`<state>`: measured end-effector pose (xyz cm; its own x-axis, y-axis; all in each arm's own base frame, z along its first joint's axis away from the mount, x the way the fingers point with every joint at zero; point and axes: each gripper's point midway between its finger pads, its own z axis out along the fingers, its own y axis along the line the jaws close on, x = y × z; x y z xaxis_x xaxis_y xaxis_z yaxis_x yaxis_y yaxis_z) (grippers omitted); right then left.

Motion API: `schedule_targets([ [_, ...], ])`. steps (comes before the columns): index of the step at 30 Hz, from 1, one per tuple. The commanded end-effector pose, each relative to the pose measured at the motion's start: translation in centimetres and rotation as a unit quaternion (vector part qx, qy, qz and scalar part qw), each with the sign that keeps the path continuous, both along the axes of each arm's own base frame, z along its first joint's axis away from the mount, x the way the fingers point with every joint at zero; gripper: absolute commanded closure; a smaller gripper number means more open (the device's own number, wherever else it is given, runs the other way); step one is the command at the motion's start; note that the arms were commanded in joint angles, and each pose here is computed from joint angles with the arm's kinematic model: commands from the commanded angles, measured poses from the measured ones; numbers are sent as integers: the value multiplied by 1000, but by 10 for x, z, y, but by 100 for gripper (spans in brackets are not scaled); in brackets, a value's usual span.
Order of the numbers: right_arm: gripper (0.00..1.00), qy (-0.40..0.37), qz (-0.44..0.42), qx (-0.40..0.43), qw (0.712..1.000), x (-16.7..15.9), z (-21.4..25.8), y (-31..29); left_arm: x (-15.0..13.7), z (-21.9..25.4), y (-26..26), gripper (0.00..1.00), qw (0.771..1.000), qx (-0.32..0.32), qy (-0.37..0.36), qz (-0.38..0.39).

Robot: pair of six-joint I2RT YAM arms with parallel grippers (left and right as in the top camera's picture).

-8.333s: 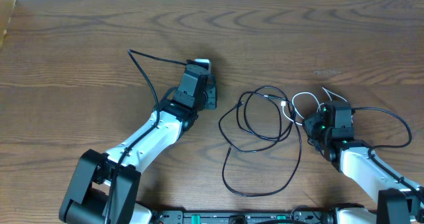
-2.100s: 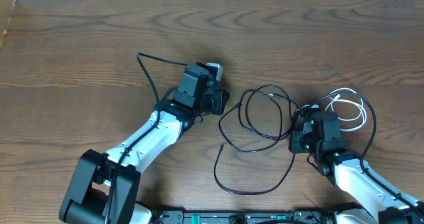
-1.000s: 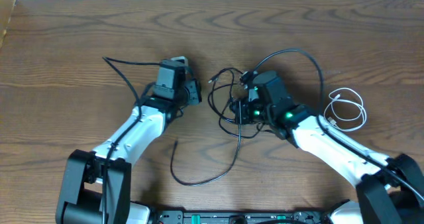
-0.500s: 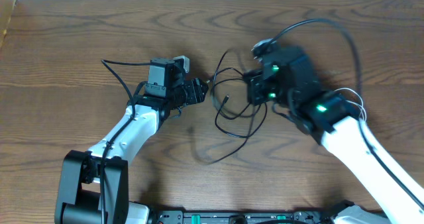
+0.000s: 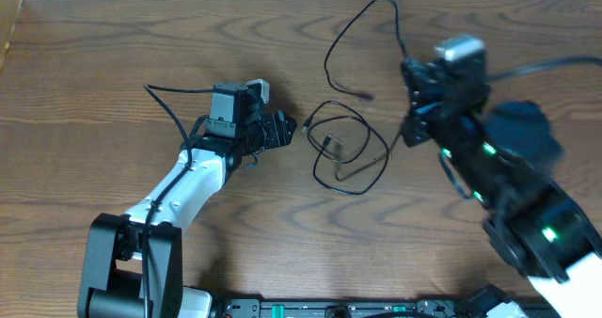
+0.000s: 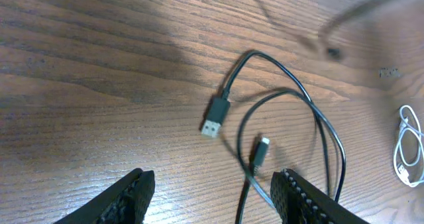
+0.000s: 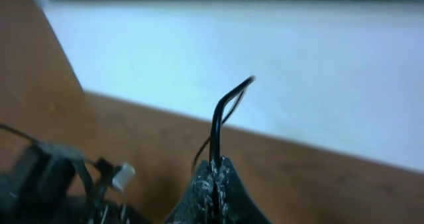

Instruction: Untangle cables

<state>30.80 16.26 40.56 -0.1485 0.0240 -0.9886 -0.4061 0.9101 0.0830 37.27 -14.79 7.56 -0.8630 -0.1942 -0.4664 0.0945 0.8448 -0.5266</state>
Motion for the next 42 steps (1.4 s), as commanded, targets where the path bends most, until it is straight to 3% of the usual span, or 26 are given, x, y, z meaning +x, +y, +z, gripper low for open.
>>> schedule_targets([
  [1,99,-44,-53,7,998,-10,29,-28,4,11,-1,38,1000,-9,-11,-1],
  [6,99,-55,-156,6,986,-13,37,-69,4,11,-2,38,1000,-9,-12,-1],
  [15,99,-36,-238,-20,970,-9,24,-96,4,11,-1,38,1000,-9,-11,-1],
  [23,99,-52,-368,-105,922,21,25,-152,4,11,-1,38,1000,-9,-11,-1],
  [29,99,35,-471,-123,873,46,-27,-226,4,11,-1,38,1000,-9,-11,-1],
  [42,99,246,-558,-149,779,35,-149,-306,4,11,-1,38,1000,-9,-11,-1],
])
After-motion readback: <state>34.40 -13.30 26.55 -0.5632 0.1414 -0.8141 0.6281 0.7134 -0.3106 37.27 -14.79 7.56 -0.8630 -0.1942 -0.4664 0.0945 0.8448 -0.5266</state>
